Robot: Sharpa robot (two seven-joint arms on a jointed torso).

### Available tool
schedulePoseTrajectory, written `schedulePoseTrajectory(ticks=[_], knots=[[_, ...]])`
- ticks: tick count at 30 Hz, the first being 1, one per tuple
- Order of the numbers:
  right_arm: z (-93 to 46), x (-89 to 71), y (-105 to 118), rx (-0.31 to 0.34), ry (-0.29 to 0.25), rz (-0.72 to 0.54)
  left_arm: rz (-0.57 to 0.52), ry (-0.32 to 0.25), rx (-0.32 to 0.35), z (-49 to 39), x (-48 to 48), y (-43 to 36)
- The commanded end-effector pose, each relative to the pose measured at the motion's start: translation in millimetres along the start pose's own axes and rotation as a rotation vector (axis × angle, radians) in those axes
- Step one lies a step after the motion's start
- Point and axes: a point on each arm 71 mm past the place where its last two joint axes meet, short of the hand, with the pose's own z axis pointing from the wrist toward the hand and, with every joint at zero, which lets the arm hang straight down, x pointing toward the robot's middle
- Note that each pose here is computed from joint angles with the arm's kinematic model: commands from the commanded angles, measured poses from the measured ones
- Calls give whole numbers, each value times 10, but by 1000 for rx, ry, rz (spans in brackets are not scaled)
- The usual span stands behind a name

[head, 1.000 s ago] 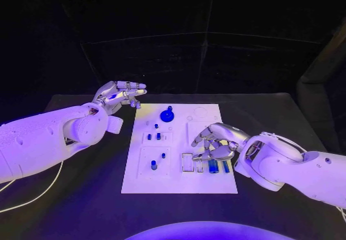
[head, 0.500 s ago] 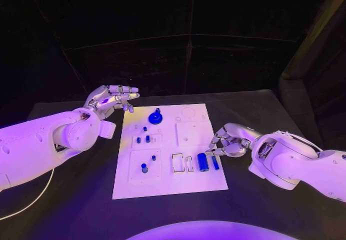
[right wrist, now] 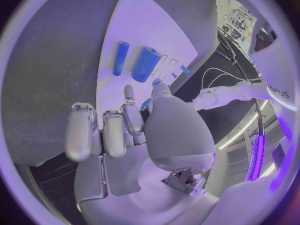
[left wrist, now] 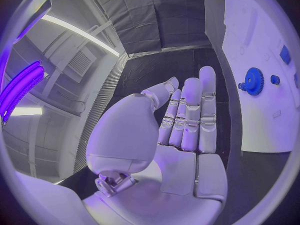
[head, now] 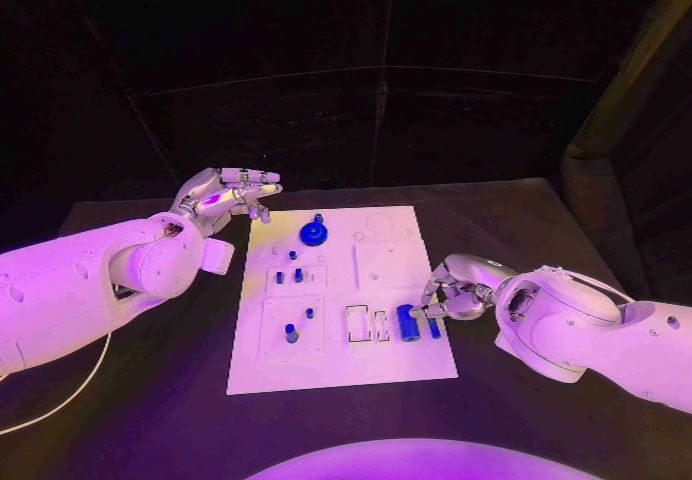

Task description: Assemble the parts on the task board

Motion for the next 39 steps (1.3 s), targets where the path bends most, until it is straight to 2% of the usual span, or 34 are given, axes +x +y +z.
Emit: schedulePoseTrajectory(ticks=[1, 10, 21, 28, 33, 39], knots=[[29, 53, 21, 18, 32, -50, -7, 11, 8, 0, 12, -16], [94, 249, 105, 6, 67, -70, -7, 12, 8, -3, 9, -16], [153, 369, 160, 2, 89, -82, -7, 11, 7, -7, -1, -16], [148, 347, 152, 6, 33, -70, -7, 10, 7, -11, -7, -17], [71, 273, 185, -54, -40, 51, -6, 9, 7, -11, -12, -15], [-33, 221, 251, -96, -77, 143, -8, 13, 5, -4, 0, -13]])
